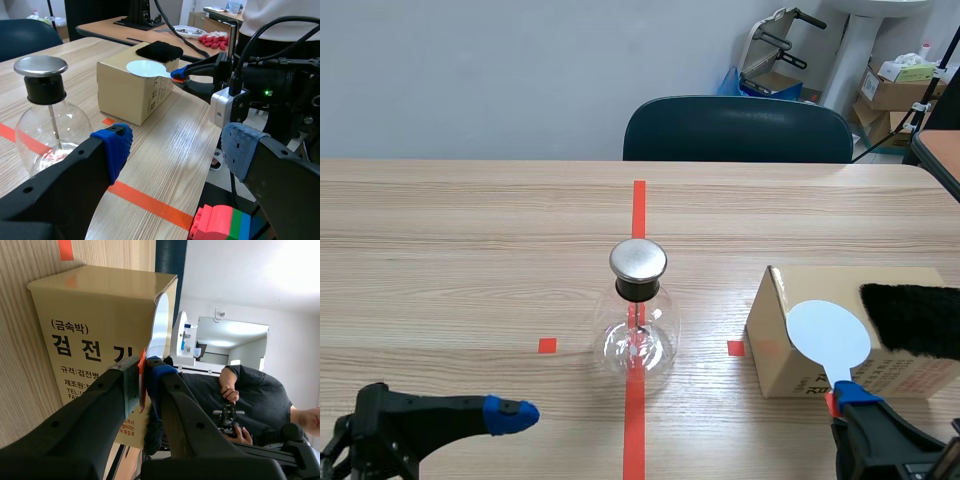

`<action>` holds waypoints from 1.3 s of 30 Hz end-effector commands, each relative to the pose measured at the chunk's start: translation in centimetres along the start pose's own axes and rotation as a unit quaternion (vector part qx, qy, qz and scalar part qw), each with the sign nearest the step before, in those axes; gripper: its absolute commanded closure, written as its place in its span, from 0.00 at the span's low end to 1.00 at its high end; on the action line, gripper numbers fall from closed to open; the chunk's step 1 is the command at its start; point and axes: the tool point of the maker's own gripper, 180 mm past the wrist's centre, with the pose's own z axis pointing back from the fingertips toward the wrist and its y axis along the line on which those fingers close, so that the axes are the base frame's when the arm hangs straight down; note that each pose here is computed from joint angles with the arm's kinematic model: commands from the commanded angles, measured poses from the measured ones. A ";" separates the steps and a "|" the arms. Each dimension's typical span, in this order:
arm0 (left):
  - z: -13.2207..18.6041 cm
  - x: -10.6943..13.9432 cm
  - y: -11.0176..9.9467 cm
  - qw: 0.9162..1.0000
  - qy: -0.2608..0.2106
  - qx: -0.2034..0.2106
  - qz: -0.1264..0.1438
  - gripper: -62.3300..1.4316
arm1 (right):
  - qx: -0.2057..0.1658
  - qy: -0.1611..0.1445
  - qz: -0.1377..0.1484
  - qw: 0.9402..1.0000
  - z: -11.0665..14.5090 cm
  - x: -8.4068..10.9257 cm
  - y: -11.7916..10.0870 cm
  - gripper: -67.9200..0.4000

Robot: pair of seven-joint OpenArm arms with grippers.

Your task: Do the electroscope experiment

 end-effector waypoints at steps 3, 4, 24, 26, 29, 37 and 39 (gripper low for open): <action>-0.7 1.3 -0.3 1.000 -0.027 -0.001 0.006 0.34 | -0.037 0.002 0.007 0.999 -0.2 -0.2 -1.6 0.84; -0.8 1.2 -0.3 1.000 -0.025 0.000 0.007 0.34 | -0.037 0.002 0.007 0.999 -0.2 -0.2 -1.6 0.77; -1.2 0.5 -0.5 1.000 -0.011 0.003 0.011 0.34 | -0.037 0.002 0.007 0.999 -0.2 -0.2 -1.6 0.00; -1.2 0.5 -0.5 1.000 -0.011 0.003 0.011 0.34 | -0.037 0.002 0.007 0.999 -0.2 -0.2 -1.6 0.00; -1.2 0.5 -0.5 1.000 -0.011 0.003 0.011 0.34 | -0.037 0.002 0.007 0.999 -0.2 -0.2 -1.6 0.00; -1.2 0.4 -0.5 1.000 -0.008 0.003 0.011 0.34 | -0.037 0.002 0.007 0.999 -0.2 -0.2 -1.6 0.00; -1.2 0.4 -0.5 1.000 -0.008 0.003 0.011 0.34 | -0.037 0.002 0.007 0.999 -0.2 -0.2 -1.6 0.00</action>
